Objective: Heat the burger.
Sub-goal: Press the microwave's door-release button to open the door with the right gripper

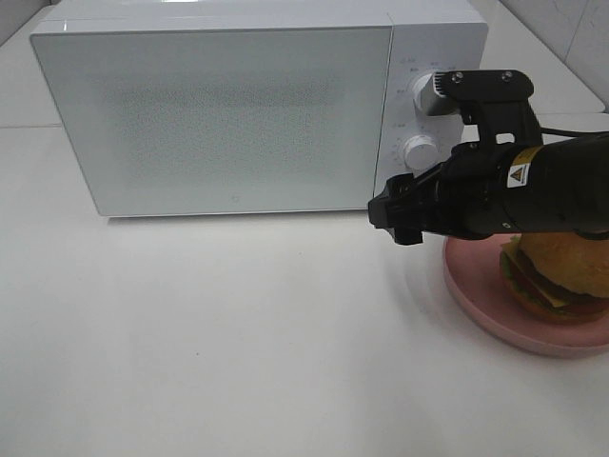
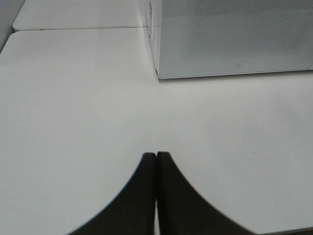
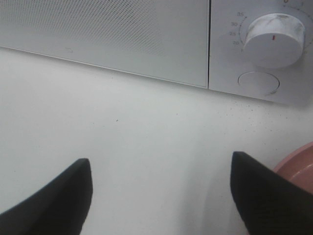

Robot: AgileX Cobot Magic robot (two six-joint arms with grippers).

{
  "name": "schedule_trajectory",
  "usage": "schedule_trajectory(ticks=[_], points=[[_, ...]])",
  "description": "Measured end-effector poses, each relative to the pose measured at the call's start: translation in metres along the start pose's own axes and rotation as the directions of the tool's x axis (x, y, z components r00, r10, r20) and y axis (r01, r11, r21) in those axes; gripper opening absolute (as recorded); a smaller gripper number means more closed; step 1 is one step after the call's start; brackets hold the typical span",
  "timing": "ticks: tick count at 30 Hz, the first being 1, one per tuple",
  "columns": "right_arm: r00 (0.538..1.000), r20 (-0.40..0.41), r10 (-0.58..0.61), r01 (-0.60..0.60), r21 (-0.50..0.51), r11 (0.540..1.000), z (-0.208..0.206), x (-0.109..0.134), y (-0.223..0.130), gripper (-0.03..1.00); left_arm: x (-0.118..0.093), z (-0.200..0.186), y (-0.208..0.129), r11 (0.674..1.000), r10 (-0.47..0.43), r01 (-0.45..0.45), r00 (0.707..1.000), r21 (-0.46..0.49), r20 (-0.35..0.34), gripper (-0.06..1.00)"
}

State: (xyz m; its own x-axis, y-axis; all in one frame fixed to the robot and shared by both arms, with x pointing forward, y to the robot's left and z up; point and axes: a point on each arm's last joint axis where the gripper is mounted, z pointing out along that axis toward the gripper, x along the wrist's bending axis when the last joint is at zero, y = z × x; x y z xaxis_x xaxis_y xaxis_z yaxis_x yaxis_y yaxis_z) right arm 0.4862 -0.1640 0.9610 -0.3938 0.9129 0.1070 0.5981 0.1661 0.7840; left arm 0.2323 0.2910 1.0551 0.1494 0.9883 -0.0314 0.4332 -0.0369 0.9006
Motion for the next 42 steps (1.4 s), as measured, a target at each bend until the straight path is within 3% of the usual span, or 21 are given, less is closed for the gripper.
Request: schedule_trajectory(ticks=[8, 10, 13, 15, 17, 18, 21, 23, 33, 38, 42], points=[[1.0, 0.001, 0.006, -0.006, -0.007, 1.0, 0.009, -0.001, -0.004, 0.65, 0.0, 0.0, 0.0, 1.0, 0.0, 0.0, 1.0, 0.0, 0.0, 0.0], [1.0, 0.004, 0.005, -0.005, 0.004, 1.0, 0.016, -0.001, -0.008, 0.52, 0.0, 0.0, 0.0, 1.0, 0.0, 0.0, 1.0, 0.0, 0.0, 0.0], [1.0, 0.004, 0.005, -0.005, 0.003, 1.0, 0.018, -0.001, -0.009, 0.48, 0.0, 0.0, 0.0, 1.0, 0.0, 0.0, 1.0, 0.0, 0.0, 0.0], [1.0, 0.005, 0.005, -0.005, -0.003, 1.0, 0.025, -0.002, -0.012, 0.28, 0.0, 0.0, 0.0, 1.0, 0.0, 0.0, 1.0, 0.0, 0.0, 0.0], [1.0, 0.005, 0.005, -0.005, -0.008, 1.0, 0.026, -0.002, -0.012, 0.24, 0.0, 0.0, 0.0, 1.0, 0.0, 0.0, 1.0, 0.0, 0.0, 0.0], [1.0, 0.005, 0.005, -0.004, -0.015, 1.0, 0.028, -0.002, -0.013, 0.15, 0.0, 0.0, 0.0, 1.0, 0.0, 0.0, 1.0, 0.0, 0.0, 0.0], [1.0, 0.005, 0.004, -0.004, -0.019, 1.0, 0.03, -0.002, -0.013, 0.1, 0.0, 0.0, 0.0, 1.0, 0.0, 0.0, 1.0, 0.0, 0.0, 0.0], [1.0, 0.004, 0.014, -0.014, -0.033, 0.999, 0.03, -0.002, -0.012, 0.0, 0.0, 0.0, 0.0, 1.0, 0.0, 0.0, 1.0, 0.0, 0.0, 0.0], [0.979, -0.024, 0.204, -0.206, -0.101, 0.973, 0.03, -0.002, -0.006, 0.0, 0.0, 0.0, 0.0, 1.0, 0.0, 0.0, 1.0, 0.0, 0.0, 0.0], [0.946, -0.055, 0.321, -0.325, -0.138, 0.935, 0.03, -0.001, -0.002, 0.0, 0.0, 0.0, 0.0, 1.0, 0.0, 0.0, 1.0, 0.0, 0.0, 0.0], [0.894, -0.094, 0.437, -0.447, -0.165, 0.879, 0.029, -0.001, 0.002, 0.0, 0.0, 0.0, 0.0, 1.0, 0.0, 0.0, 1.0, 0.0, 0.0, 0.0]])
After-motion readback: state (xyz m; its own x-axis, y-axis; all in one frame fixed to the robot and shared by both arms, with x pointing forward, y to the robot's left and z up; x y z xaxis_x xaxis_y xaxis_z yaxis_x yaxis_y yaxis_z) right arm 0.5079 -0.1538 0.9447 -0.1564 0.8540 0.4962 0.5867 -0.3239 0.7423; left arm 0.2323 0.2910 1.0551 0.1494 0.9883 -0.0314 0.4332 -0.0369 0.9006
